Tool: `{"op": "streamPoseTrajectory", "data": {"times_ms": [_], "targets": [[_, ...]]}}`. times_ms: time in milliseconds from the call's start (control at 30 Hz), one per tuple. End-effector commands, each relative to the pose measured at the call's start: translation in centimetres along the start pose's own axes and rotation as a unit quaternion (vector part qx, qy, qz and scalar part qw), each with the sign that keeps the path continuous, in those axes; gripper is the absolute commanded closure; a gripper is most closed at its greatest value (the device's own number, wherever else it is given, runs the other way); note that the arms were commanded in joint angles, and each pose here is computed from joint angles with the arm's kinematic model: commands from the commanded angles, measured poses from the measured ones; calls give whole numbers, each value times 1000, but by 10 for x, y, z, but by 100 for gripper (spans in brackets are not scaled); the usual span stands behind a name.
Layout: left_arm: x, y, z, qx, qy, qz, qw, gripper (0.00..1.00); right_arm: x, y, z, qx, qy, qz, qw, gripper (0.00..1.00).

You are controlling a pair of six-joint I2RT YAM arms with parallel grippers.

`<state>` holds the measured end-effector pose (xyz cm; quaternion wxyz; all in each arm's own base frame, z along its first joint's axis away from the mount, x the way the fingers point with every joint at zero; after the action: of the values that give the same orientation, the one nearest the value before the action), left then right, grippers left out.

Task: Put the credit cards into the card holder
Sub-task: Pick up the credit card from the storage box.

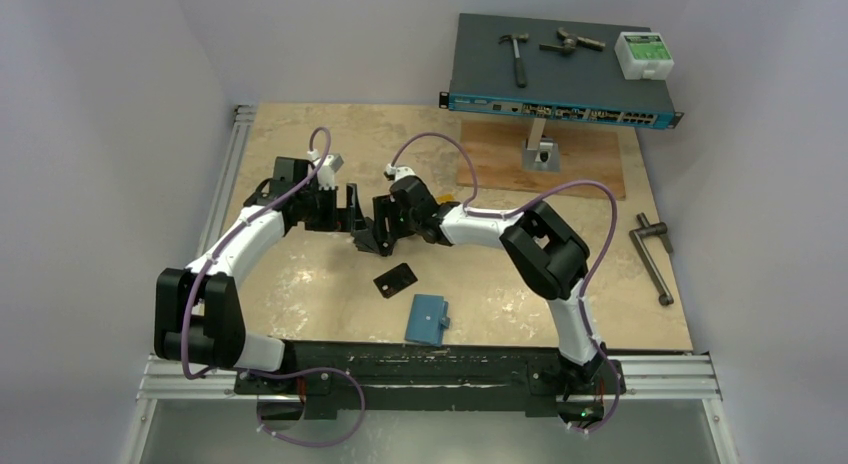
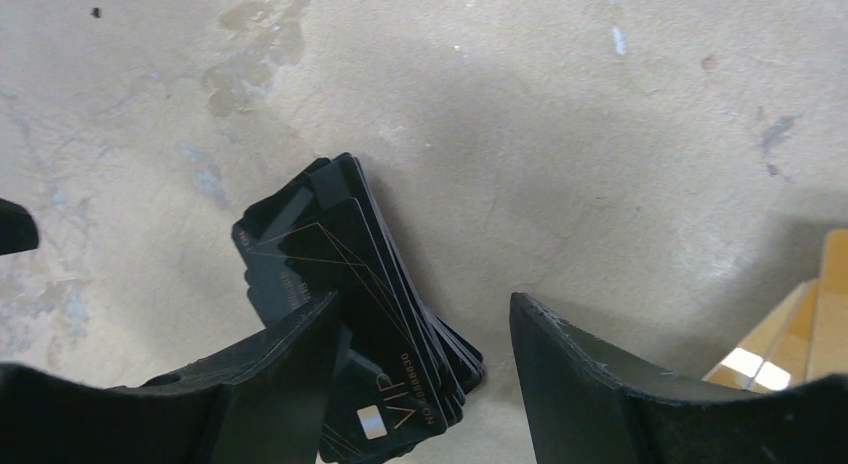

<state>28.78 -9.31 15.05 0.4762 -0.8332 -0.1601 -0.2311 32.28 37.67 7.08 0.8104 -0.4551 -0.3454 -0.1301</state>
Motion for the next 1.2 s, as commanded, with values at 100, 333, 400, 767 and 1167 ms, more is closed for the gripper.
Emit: {"op": "streamPoseTrajectory", "data": {"times_ms": [100, 333, 400, 767, 1167], "targets": [[21, -16, -13, -16, 4, -36, 999, 6, -34, -10, -21, -111, -55, 36, 992, 39], [27, -23, -11, -15, 3, -44, 999, 6, -35, -16, -21, -120, -51, 31, 991, 41], [28, -24, -9, -12, 3, -47, 999, 5, -37, -19, -20, -114, -42, 31, 992, 41], [28, -25, -8, -14, 2, -49, 999, 6, -43, -25, -2, -42, 17, 28, 999, 41], [46, -15, 5, 50, 264, -72, 961, 7, -52, -18, -13, -56, 52, 66, 995, 52]]}}
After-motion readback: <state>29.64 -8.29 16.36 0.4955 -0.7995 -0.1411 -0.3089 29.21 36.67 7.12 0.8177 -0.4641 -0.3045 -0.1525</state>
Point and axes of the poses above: each gripper's point midway between its finger pads, its own y axis out along the fingers, its own z axis along the line the jaws close on, x = y × z, the point moved 6 cm from there along -y, back along the fingers, and after that the axes turned 1 degree about -y, right-handed, at the moved point
